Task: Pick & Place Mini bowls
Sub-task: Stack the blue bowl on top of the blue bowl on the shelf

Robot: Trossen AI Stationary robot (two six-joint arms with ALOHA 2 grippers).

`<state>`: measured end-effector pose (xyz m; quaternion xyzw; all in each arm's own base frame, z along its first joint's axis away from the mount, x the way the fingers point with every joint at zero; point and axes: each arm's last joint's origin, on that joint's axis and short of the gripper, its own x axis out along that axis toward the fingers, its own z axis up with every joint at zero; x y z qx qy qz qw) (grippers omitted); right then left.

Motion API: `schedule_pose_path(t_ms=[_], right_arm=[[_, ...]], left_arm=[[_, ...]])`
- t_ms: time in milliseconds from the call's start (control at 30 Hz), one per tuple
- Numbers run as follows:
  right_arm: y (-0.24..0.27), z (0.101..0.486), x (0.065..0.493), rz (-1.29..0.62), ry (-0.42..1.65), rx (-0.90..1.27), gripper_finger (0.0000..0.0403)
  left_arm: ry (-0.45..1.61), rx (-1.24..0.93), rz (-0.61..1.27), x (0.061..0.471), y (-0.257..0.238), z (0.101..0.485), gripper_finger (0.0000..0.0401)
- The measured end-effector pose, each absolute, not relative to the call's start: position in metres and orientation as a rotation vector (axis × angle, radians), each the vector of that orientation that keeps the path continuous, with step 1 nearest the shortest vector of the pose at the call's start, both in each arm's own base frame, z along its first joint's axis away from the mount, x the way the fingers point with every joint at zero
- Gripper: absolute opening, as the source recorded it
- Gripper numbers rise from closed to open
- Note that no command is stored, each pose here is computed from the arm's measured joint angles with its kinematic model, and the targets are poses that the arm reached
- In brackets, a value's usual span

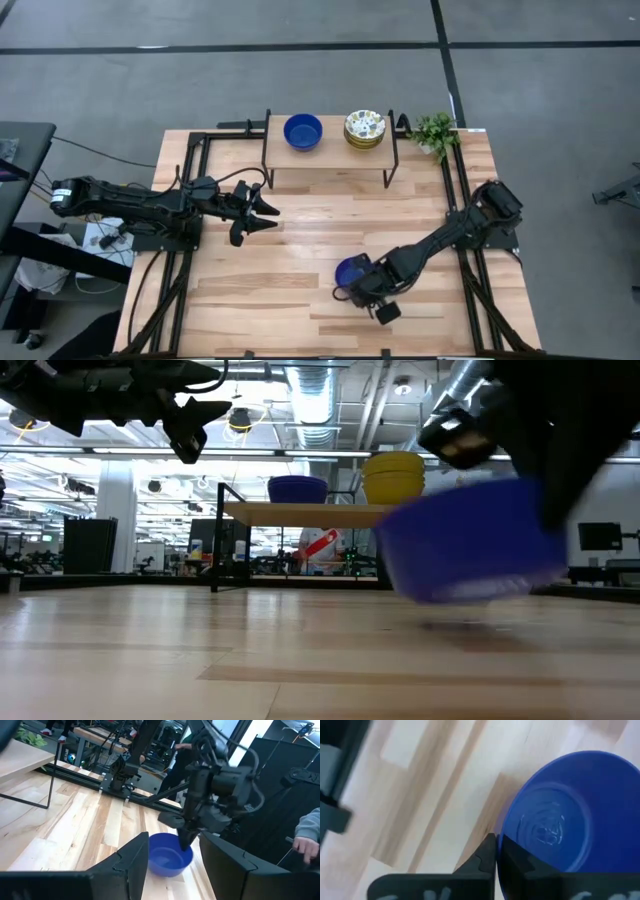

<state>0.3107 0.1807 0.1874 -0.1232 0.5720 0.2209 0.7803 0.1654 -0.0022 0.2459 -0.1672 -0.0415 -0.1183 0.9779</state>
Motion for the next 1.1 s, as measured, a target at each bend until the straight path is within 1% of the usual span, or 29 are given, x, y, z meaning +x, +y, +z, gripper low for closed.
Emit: schedule_pose_path(t_ms=[200, 500, 833, 967, 1100], right_arm=[[0.171, 0.225, 0.335, 0.56, 1.135, -0.252, 0.0001], [0.143, 0.285, 0.367, 0.824, 0.933, -0.101, 0.0001], [0.08, 0.344, 0.388, 1.239, 0.587, 0.178, 0.0], [0.054, 0.364, 0.394, 1.369, 0.415, 0.225, 0.0], [0.034, 0.383, 0.399, 1.445, 0.293, 0.235, 0.0]], left_arm=[[-0.084, -0.337, -0.238, 0.165, -0.002, 0.246, 0.0177], [-0.083, -0.337, -0.238, 0.165, -0.002, 0.246, 0.0177], [-0.083, -0.337, -0.238, 0.165, -0.002, 0.246, 0.0177], [-0.083, -0.337, -0.238, 0.165, -0.002, 0.246, 0.0175], [-0.083, -0.337, -0.238, 0.165, -0.002, 0.246, 0.0177]])
